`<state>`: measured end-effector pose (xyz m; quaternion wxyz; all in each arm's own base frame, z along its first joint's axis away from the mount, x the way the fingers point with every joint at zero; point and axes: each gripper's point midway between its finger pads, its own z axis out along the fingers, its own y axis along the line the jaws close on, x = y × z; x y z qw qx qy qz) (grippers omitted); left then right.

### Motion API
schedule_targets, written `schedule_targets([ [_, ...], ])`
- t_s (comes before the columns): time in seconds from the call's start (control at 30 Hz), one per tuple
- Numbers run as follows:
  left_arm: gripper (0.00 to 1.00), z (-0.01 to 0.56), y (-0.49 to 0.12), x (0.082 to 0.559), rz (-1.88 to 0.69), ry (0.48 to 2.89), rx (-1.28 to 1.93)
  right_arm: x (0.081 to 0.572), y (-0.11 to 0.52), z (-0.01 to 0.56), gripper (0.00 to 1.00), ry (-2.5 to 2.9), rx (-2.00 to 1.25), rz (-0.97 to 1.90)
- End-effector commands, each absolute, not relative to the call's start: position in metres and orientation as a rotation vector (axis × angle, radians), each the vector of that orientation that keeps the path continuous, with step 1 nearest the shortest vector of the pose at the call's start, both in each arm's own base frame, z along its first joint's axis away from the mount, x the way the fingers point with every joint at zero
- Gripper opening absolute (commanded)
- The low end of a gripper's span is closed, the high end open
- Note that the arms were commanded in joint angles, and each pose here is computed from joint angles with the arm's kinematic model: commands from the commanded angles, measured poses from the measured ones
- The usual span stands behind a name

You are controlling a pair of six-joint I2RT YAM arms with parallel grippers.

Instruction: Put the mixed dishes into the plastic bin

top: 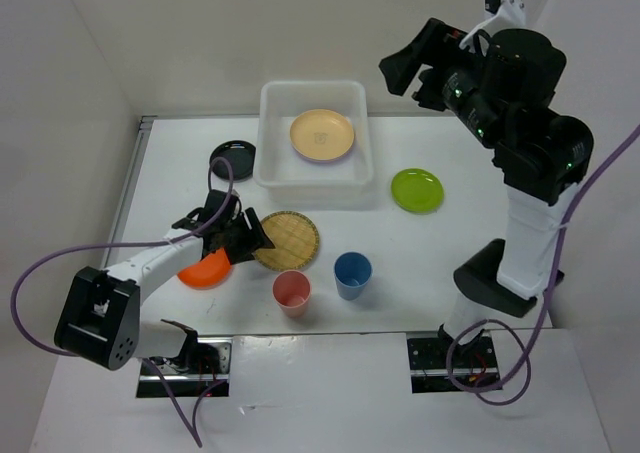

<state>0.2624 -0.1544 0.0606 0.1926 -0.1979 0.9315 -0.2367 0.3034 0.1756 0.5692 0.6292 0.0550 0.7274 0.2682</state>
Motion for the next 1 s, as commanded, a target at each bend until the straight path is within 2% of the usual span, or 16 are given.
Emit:
schedule_targets([
  [0.0,0.72,0.072,-0.154,0.27,-0.677,2.568,-0.579,0.298,0.166,0.541,0.85,1.772,0.165,0.547],
  [0.07,0.72,0.072,-0.151,0.268,-0.659,2.571,-0.586,0.295,0.16,0.516,0.85,1.851,0.187,0.493],
  [0.23,0.72,0.053,-0.151,0.265,-0.637,2.627,-0.59,0.271,0.135,0.495,0.85,1.857,0.231,0.458],
  [0.5,0.72,0.041,-0.15,0.272,-0.606,2.631,-0.592,0.275,0.087,0.442,0.85,1.918,0.291,0.351],
  [0.83,0.58,0.023,-0.154,0.274,-0.67,2.575,-0.678,0.287,0.071,0.409,0.85,1.92,0.314,0.351],
  [0.97,0.48,0.018,-0.156,0.276,-0.684,2.558,-0.701,0.289,0.071,0.403,0.85,1.925,0.305,0.343],
])
